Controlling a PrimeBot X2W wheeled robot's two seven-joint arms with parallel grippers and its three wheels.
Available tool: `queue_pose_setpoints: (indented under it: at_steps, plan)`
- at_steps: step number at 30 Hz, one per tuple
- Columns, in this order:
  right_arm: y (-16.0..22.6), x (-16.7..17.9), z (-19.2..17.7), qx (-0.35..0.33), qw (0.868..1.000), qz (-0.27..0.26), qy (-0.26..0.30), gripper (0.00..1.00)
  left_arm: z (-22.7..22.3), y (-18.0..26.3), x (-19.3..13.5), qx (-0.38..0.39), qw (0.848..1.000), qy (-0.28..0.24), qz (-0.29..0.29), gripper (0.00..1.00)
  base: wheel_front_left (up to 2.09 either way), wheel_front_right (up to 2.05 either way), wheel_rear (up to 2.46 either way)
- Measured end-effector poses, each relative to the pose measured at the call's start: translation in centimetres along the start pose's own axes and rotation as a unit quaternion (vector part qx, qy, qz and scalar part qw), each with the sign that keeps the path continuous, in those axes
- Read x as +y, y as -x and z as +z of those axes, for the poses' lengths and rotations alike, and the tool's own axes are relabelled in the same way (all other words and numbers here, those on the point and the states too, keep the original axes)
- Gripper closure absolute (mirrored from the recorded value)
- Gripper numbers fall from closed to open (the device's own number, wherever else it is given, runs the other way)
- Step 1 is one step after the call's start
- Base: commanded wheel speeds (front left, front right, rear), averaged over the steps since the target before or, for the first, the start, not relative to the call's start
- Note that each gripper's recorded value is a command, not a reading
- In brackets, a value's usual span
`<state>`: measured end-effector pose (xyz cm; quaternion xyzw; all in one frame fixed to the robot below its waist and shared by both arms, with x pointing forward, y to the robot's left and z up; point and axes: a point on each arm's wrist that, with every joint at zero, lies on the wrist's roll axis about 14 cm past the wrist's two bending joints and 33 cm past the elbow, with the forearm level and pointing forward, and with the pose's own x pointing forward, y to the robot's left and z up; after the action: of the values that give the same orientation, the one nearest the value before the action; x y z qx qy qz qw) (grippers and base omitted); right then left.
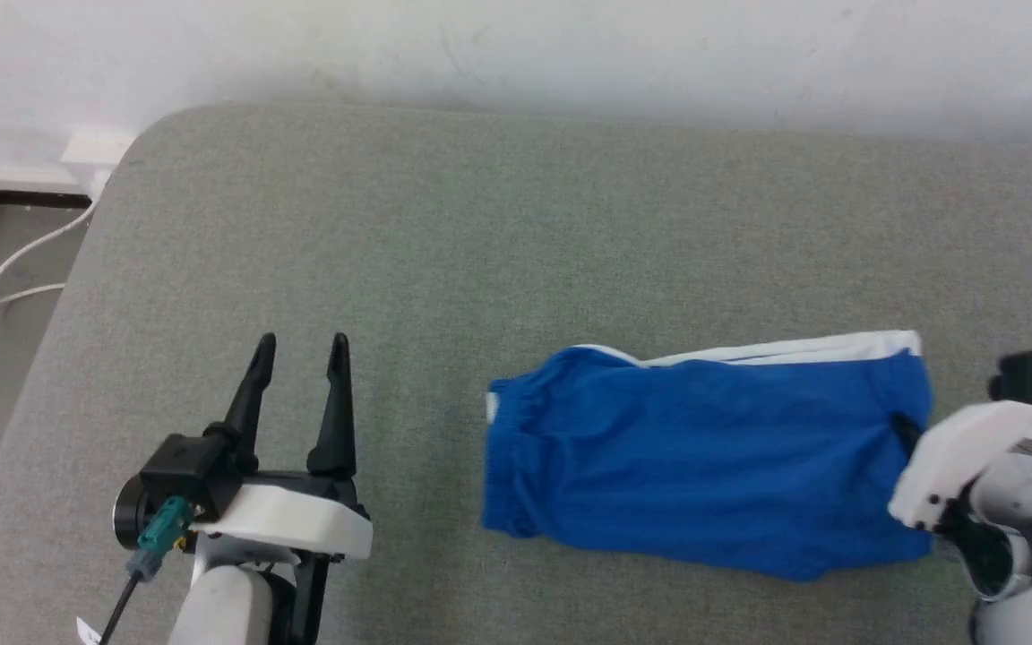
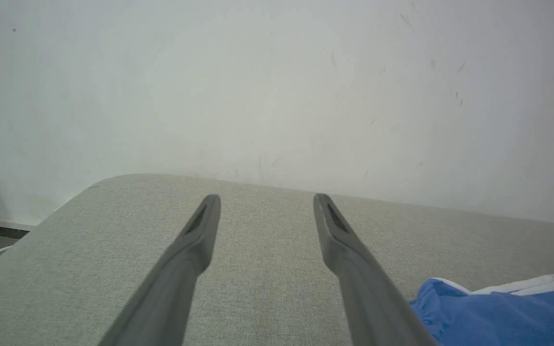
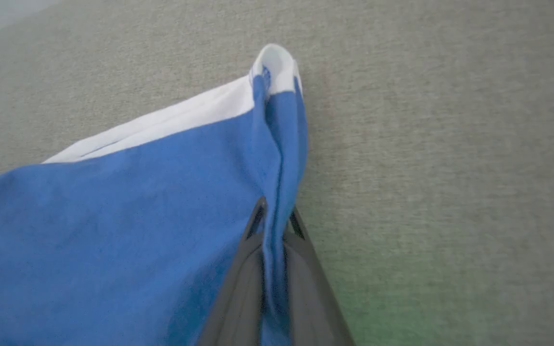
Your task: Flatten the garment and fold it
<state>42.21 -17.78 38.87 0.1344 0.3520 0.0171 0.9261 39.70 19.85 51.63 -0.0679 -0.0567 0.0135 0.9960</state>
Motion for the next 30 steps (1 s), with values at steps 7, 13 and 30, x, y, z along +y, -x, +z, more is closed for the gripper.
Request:
queue_pose_setpoints:
  at_steps: [7, 13, 30]
  plan:
    - [3.6, -6.4, 2.2, -0.064, 0.992, -0.104, 0.023, 1.00, -0.1, 0.2, -0.3, 0.001, 1.000, 0.000, -0.005, 0.00, 0.00, 0.00, 0.00]
    - [6.8, -8.1, 5.0, -0.111, 0.980, -0.150, 0.071, 1.00, -0.5, 0.2, -0.9, 0.006, 1.000, -0.002, -0.015, 0.00, 0.00, 0.00, 0.00]
    - [5.1, 13.7, 0.9, -0.025, 0.952, 0.113, 0.285, 1.00, -1.9, 1.0, -0.9, 0.030, 0.999, 0.003, -0.020, 0.00, 0.00, 0.00, 0.00]
